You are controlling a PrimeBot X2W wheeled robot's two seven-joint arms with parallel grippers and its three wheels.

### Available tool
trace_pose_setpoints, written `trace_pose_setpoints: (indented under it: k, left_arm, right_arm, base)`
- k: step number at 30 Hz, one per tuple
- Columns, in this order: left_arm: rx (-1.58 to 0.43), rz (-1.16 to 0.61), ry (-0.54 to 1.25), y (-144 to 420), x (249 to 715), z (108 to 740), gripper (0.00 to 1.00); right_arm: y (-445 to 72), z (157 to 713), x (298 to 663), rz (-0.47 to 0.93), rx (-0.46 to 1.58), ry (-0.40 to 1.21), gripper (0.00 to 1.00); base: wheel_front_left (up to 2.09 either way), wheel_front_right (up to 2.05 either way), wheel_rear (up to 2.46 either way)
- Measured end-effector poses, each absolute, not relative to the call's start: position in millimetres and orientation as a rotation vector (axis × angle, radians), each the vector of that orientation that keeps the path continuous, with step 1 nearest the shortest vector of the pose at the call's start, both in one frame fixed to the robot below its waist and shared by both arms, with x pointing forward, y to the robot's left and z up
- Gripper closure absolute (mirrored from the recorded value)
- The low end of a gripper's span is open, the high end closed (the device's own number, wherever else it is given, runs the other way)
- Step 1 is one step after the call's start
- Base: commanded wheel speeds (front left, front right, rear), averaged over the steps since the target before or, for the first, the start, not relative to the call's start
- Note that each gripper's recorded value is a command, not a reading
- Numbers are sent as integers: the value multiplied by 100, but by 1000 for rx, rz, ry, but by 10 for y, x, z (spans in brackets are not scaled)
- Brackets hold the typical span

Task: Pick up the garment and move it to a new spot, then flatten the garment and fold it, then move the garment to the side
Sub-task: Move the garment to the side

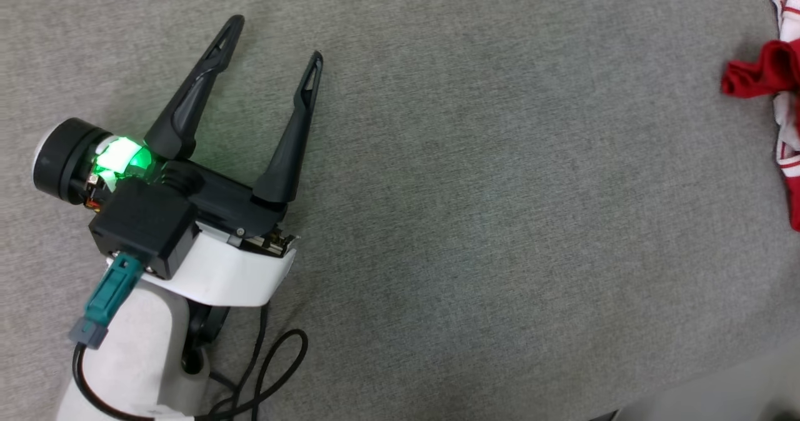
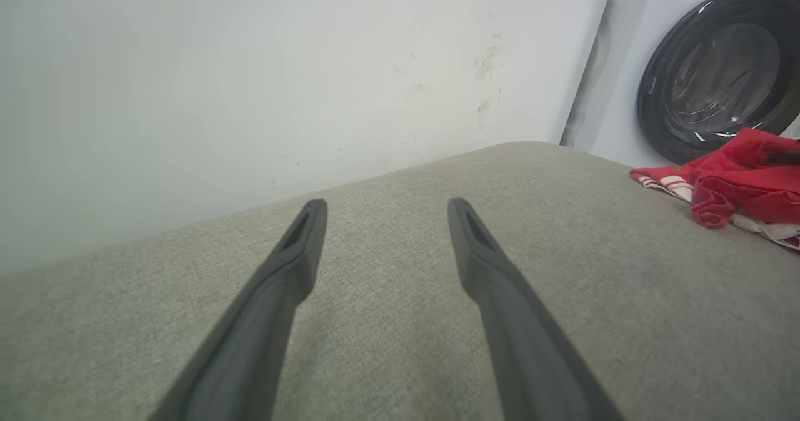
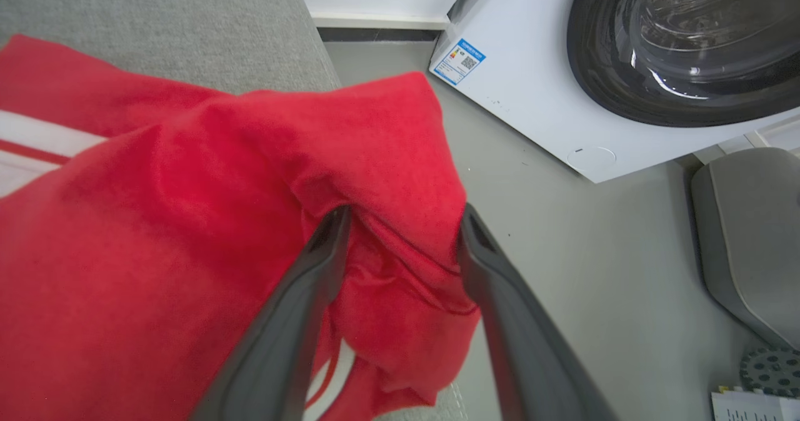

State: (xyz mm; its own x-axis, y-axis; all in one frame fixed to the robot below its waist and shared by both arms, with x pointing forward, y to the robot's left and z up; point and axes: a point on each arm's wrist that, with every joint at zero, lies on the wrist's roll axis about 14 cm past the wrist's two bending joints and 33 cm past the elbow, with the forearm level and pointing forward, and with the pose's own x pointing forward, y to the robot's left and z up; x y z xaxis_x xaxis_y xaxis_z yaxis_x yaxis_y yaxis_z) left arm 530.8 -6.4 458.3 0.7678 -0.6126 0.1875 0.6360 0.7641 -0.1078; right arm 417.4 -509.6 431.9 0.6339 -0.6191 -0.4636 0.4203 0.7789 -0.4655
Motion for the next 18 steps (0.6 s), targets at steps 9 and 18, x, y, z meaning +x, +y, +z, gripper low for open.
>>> trace_pose_setpoints:
  k: [9, 18]
  left_arm:
    - [-173, -631, -153, 51, 5244, 4704, 0]
    - [-182, -516, -125, 318, 4949, 4874, 0]
  right_arm:
    - [-5135, 4712, 4227, -644, -372, 389, 0]
    - [-4674, 4887, 4169, -544, -270, 176, 0]
  base:
    - [0, 0, 0]
    - [0, 0, 0]
